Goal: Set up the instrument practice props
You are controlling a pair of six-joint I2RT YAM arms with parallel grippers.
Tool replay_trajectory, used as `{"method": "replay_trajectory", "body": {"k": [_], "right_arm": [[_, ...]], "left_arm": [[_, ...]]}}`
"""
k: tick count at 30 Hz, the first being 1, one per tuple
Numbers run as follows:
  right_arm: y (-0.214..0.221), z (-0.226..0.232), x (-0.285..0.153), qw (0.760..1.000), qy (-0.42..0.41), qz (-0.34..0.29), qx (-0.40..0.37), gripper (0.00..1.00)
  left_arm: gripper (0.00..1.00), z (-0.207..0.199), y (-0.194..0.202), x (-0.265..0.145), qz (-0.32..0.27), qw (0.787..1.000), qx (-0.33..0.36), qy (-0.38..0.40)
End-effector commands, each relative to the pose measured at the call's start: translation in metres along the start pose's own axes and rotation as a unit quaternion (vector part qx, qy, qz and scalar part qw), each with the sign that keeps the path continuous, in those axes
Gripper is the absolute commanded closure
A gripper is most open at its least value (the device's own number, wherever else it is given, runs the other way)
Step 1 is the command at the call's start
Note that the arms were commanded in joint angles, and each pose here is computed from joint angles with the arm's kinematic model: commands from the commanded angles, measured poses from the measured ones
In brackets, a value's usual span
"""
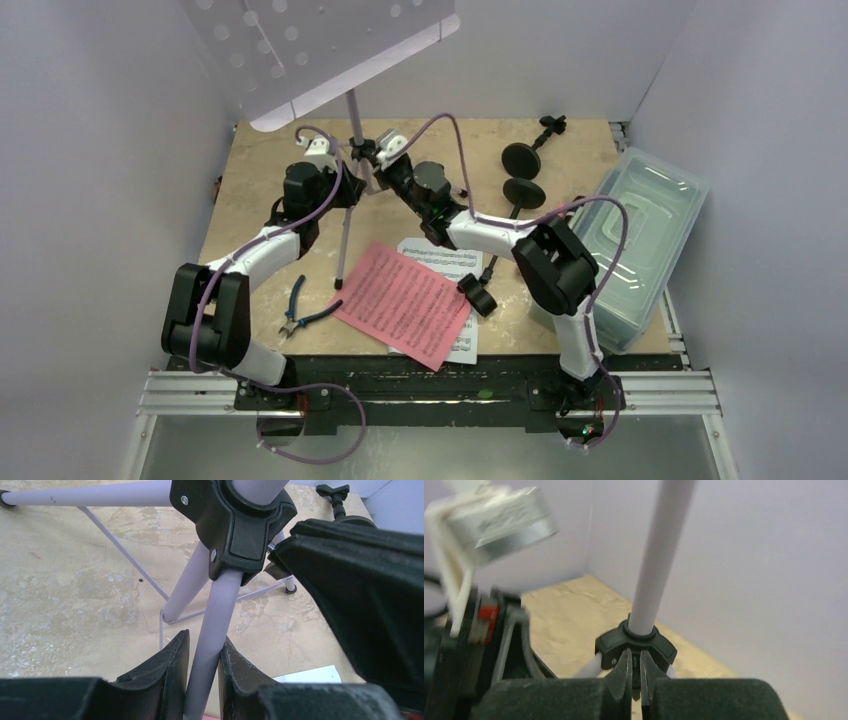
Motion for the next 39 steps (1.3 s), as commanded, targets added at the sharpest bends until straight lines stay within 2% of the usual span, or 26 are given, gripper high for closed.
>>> {"method": "replay_trajectory", "body": {"k": [1, 2, 6, 7, 11, 13, 14, 15, 17, 19, 20, 22, 24, 30, 34, 36, 39], "right_arm": [[-0.011, -0.025, -0.008, 0.933, 0.069, 0.087, 0.344, 1.00], [-0.002, -0.024, -0.012, 0.903, 0.084, 0.110, 0.407, 1.00], [0.022, -0.023, -0.021, 0.732, 0.124, 0.184, 0.644, 1.00], [0.017, -0.017, -0.020, 0.682, 0.109, 0.188, 0.698, 1.00], [-0.003, -0.012, -0.009, 0.537, 0.089, 0.162, 0.823, 1.00], [-0.017, -0.007, -0.001, 0.479, 0.076, 0.156, 0.860, 1.00], [-0.027, -0.003, 0.003, 0.458, 0.066, 0.147, 0.874, 1.00], [-0.035, -0.004, 0.006, 0.444, 0.064, 0.138, 0.883, 0.93], [-0.046, -0.007, 0.009, 0.430, 0.066, 0.122, 0.892, 0.70], [-0.052, -0.013, 0.009, 0.426, 0.070, 0.103, 0.896, 0.39], [-0.054, -0.015, 0.007, 0.425, 0.069, 0.097, 0.897, 0.29], [-0.054, -0.016, -0.002, 0.437, 0.073, 0.091, 0.892, 0.13], [-0.054, -0.016, -0.011, 0.464, 0.081, 0.095, 0.877, 0.02], [-0.041, -0.019, -0.053, 0.563, 0.124, 0.107, 0.810, 0.01], [-0.037, -0.023, -0.081, 0.653, 0.130, 0.117, 0.737, 0.01], [-0.038, -0.025, -0.093, 0.711, 0.125, 0.134, 0.679, 0.01], [-0.046, -0.030, -0.109, 0.771, 0.113, 0.148, 0.609, 0.01]], "left_arm": [[1.00, 0.017, 0.040, -0.002, 0.078, 0.994, -0.058, -0.050], [1.00, 0.017, 0.040, -0.002, 0.078, 0.994, -0.058, -0.049], [1.00, 0.018, 0.043, 0.000, 0.082, 0.994, -0.058, -0.051], [1.00, 0.018, 0.043, 0.000, 0.083, 0.994, -0.058, -0.051], [1.00, 0.020, 0.044, 0.000, 0.084, 0.993, -0.053, -0.056], [1.00, 0.022, 0.044, -0.001, 0.085, 0.993, -0.050, -0.060], [1.00, 0.022, 0.044, -0.001, 0.085, 0.993, -0.049, -0.061], [1.00, 0.022, 0.044, -0.001, 0.086, 0.993, -0.047, -0.062], [1.00, 0.023, 0.043, -0.002, 0.085, 0.993, -0.045, -0.064], [1.00, 0.024, 0.043, -0.002, 0.084, 0.993, -0.042, -0.066], [1.00, 0.024, 0.042, -0.002, 0.083, 0.994, -0.040, -0.066], [1.00, 0.025, 0.043, -0.002, 0.084, 0.993, -0.037, -0.068], [1.00, 0.025, 0.042, -0.002, 0.083, 0.994, -0.032, -0.068], [1.00, 0.028, 0.039, -0.002, 0.085, 0.994, -0.012, -0.074], [1.00, 0.032, 0.040, -0.002, 0.096, 0.992, 0.017, -0.076], [1.00, 0.036, 0.043, -0.001, 0.110, 0.990, 0.038, -0.082], [1.00, 0.042, 0.045, 0.000, 0.120, 0.987, 0.065, -0.089]]}}
Point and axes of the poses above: each gripper's point midway between its finger pads, its own x axis out along the fingers, its own z axis along the line the jaws close on, y = z × x, the point moved 3 cm from there along -x, back along the fingers, and after that the axes turned 5 degrees about x, right-handed, at the moved point
